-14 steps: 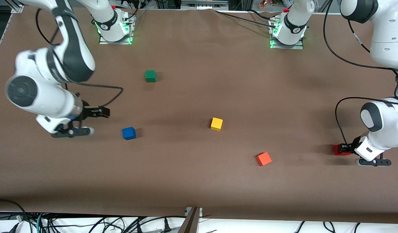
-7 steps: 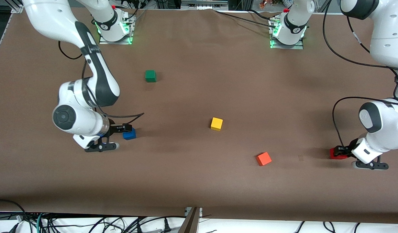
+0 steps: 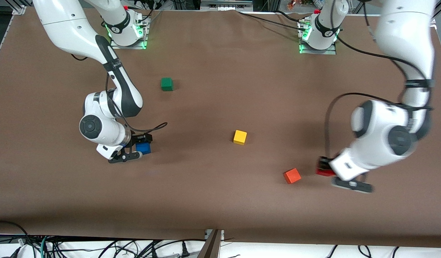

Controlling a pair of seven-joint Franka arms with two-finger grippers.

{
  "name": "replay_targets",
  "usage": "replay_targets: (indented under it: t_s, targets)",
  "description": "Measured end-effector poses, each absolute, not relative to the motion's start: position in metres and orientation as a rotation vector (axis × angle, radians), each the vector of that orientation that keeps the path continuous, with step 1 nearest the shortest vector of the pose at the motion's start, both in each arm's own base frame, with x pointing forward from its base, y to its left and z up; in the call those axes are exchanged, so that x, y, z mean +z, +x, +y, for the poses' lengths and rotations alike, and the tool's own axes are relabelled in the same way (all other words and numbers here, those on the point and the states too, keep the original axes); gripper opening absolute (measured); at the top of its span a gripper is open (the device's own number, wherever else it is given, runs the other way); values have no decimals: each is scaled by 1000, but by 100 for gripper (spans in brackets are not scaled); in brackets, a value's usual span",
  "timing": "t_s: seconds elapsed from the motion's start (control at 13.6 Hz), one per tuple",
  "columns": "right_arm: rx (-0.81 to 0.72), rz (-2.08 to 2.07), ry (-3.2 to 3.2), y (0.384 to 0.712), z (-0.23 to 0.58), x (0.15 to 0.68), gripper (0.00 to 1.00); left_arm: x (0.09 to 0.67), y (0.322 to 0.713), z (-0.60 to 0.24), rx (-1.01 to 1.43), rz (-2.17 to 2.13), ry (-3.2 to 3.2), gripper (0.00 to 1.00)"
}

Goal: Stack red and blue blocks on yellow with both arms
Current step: 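Grasp the blue block with the right gripper while the left gripper carries red, then set red onto yellow with the left gripper while the right gripper lifts blue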

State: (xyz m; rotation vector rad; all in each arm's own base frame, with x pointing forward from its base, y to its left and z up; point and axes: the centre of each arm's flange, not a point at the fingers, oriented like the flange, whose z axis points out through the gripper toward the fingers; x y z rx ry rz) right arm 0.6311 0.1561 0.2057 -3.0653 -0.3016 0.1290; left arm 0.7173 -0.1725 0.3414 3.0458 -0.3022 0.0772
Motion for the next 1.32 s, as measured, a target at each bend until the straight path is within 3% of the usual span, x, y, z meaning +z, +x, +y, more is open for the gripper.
replay_targets:
  t_s: [0.07,0.29,0.88,1.32]
  targets:
    - [122,-320,-3064,628,155,201,91,338,705,-218,64,-334,3039,56]
    - [112,-337,-3062,627,154,199,57,328,660,-329,27,-500,3017,56]
    - [80,-319,-3047,637,157,224,56,282,613,-402,-70,-639,3007,56]
    - [189,-268,-2979,673,158,320,56,263,607,-417,-48,-580,3010,56]
